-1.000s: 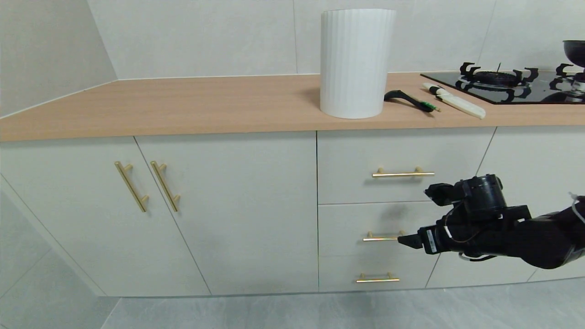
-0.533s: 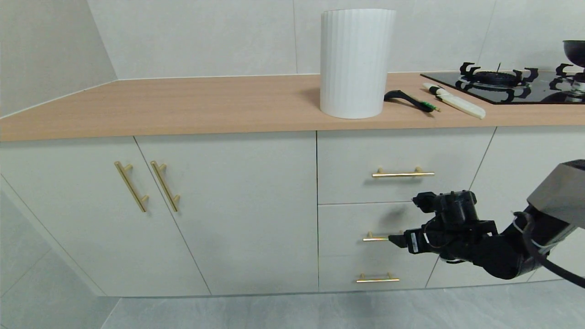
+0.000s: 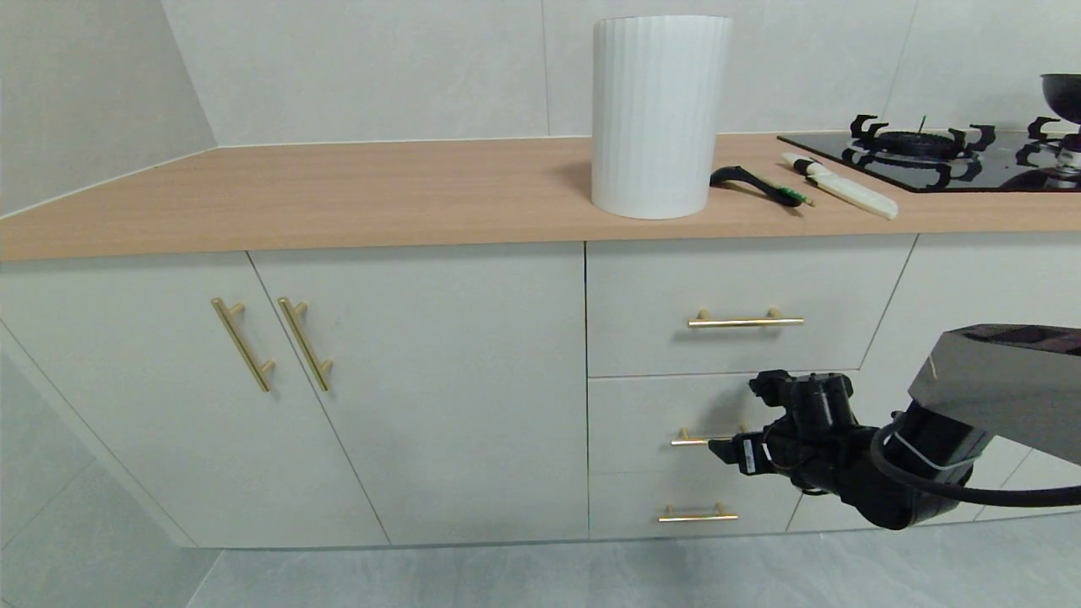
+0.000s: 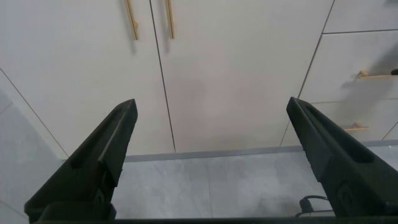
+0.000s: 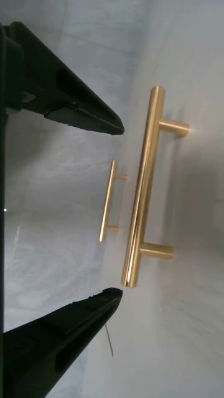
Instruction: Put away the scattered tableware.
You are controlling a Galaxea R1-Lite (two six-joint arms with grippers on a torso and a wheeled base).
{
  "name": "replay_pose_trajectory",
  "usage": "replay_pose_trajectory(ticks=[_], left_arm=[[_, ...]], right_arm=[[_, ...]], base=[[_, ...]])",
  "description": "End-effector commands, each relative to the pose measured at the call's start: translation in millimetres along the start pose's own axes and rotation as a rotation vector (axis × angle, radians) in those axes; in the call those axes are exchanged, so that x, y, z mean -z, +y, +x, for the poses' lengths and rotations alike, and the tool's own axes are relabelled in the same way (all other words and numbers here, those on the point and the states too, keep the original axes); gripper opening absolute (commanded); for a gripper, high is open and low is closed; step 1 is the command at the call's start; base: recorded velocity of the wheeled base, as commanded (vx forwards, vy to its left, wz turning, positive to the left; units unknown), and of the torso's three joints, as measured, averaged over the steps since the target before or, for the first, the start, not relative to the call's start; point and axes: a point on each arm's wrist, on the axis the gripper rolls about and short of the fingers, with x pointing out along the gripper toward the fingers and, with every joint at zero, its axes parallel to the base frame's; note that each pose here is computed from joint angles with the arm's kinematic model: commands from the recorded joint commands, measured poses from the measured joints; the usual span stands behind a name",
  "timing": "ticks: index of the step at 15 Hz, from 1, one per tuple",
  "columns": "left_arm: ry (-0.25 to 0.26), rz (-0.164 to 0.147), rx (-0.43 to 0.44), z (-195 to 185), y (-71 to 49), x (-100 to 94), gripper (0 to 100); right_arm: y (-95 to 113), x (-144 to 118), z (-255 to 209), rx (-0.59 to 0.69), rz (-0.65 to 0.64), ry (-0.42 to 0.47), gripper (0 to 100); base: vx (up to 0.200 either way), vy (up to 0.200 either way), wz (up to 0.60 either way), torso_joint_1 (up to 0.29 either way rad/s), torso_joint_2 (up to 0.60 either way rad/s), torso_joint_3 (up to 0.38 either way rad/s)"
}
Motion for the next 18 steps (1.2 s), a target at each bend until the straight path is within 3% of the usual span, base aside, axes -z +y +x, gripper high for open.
replay_pose_trajectory(ticks=[1,10,18], left_arm=[[0.000,0.000,-0.001,0,0.0,-0.1,100],[0.000,0.000,-0.001,0,0.0,-0.1,100],[0.000,0.000,0.001,0,0.0,-0.1,100]], right_arm=[[0,4,8,0.001,0.001,0.006,100],[-1,4,34,0.076,0.047,-0.064,100],[-1,9,37,0.083,0.038,-0.041,100]], base=[[0.000,0.000,0.00,0.000,0.00,0.000],[0.000,0.000,0.00,0.000,0.00,0.000],[0.000,0.000,0.00,0.000,0.00,0.000]])
